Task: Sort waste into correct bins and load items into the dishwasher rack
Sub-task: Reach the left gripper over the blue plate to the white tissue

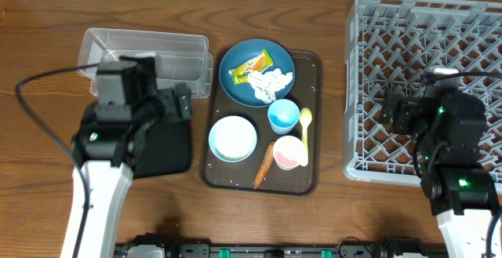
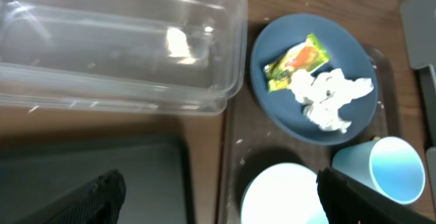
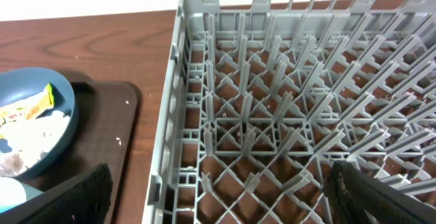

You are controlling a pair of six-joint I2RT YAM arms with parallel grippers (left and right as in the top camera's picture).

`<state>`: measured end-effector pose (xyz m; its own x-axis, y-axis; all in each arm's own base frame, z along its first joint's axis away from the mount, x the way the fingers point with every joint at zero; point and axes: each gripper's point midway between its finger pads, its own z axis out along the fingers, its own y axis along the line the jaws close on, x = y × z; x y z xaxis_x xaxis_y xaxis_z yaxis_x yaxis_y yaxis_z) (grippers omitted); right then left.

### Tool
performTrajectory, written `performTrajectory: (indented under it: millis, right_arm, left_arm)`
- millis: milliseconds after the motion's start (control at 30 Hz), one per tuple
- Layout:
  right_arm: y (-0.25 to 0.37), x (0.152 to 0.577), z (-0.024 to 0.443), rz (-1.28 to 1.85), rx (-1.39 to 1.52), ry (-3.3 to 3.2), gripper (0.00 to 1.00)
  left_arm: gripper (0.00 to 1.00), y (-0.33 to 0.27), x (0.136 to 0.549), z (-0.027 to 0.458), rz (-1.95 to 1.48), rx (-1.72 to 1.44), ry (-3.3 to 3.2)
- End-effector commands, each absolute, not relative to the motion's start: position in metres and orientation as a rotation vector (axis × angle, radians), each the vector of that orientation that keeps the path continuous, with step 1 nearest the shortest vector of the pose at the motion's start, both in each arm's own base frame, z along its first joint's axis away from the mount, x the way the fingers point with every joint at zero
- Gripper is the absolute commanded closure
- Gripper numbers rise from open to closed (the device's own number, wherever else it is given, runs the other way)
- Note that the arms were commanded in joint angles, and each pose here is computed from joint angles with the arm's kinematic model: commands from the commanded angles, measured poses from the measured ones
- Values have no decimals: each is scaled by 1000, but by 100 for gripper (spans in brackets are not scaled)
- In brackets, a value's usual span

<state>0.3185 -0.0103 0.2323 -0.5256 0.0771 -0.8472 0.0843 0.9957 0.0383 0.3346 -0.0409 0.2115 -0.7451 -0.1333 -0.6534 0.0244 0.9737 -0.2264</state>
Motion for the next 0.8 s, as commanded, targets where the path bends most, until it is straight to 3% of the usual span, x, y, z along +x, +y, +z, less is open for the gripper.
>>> performTrajectory:
  millis: [0, 300, 767]
  right_arm:
    - [-7, 323, 236, 17, 120, 2125, 1]
    - [-7, 324, 233, 22, 130, 2133, 1]
    - [-4, 321, 229, 37, 122, 2154, 1]
  left_arm:
    - [8, -63, 359, 213, -327, -5, 2392]
    - [8, -145, 415, 182, -406, 222, 2356]
    - [8, -207, 429, 82, -354, 416, 2453]
